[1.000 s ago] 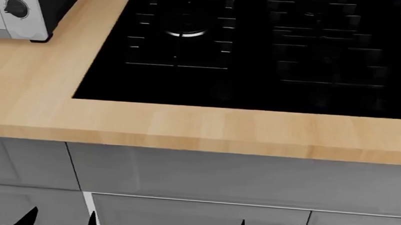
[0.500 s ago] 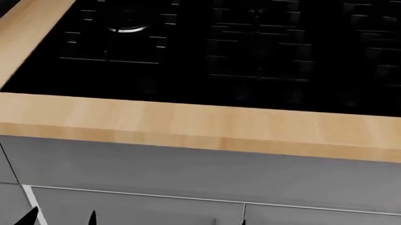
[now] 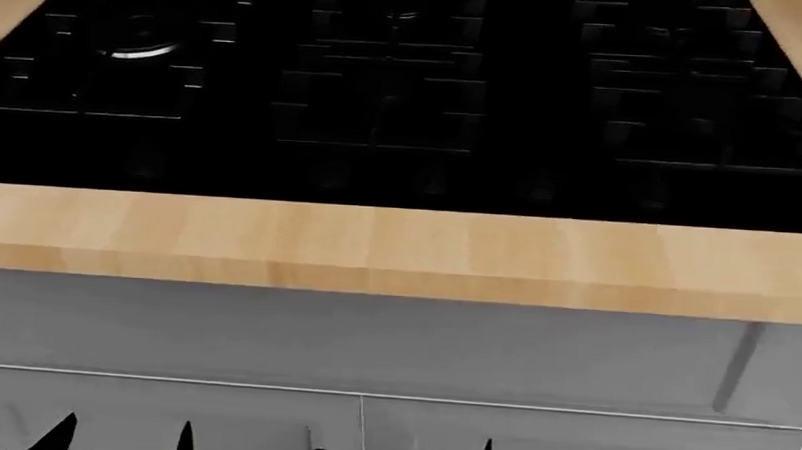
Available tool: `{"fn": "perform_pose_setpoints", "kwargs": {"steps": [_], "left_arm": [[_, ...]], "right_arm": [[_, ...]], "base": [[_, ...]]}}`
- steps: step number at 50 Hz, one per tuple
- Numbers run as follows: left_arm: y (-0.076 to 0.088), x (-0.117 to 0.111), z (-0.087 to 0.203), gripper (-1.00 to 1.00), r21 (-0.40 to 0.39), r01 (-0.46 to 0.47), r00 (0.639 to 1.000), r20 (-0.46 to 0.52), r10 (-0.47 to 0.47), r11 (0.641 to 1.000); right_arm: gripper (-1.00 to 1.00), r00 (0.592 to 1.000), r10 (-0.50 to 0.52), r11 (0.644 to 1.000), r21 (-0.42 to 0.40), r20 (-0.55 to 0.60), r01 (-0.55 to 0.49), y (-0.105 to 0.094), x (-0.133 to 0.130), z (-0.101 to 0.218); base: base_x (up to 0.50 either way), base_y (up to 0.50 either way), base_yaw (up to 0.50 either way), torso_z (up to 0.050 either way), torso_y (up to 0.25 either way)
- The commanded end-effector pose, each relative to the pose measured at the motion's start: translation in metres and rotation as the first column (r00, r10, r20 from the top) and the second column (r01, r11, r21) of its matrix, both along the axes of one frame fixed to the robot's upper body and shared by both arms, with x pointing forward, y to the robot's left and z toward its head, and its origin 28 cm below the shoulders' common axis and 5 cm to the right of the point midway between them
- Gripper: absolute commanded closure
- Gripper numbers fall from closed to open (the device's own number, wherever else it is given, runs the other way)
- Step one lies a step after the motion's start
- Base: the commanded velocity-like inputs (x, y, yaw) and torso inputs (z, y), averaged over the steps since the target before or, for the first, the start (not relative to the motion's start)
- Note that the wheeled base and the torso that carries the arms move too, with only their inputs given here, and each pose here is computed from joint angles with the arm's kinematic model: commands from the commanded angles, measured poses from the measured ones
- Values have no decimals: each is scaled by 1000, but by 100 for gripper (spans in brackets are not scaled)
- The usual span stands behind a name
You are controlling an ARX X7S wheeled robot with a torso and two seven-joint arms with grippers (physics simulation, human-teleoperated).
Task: Navigate to the shelves.
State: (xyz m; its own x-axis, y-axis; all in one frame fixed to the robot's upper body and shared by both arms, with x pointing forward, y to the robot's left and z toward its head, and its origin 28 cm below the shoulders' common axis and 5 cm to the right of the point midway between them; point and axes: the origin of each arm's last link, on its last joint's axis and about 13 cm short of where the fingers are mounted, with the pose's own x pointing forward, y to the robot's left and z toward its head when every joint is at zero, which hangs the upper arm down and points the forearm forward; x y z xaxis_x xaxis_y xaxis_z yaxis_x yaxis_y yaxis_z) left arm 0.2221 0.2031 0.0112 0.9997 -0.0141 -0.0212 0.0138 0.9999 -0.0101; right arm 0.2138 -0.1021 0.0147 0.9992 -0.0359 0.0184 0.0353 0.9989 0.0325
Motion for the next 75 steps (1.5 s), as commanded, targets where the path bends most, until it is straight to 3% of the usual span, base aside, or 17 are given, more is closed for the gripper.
{"fn": "perform_pose_setpoints", "kwargs": {"steps": [1, 75], "left_arm": [[0, 0, 0, -100, 0, 0, 1000, -1, 0, 1000], [1, -1, 0, -100, -1, 1, 1000, 0, -1, 1000]], "right_arm": [[-100, 1000, 0, 1000, -1, 0, 0, 0, 0, 0], [-100, 1000, 0, 1000, 2, -5, 0, 0, -1, 0]], "base": [[-442, 3, 0, 0, 0], [-437, 5, 0, 0, 0]]}}
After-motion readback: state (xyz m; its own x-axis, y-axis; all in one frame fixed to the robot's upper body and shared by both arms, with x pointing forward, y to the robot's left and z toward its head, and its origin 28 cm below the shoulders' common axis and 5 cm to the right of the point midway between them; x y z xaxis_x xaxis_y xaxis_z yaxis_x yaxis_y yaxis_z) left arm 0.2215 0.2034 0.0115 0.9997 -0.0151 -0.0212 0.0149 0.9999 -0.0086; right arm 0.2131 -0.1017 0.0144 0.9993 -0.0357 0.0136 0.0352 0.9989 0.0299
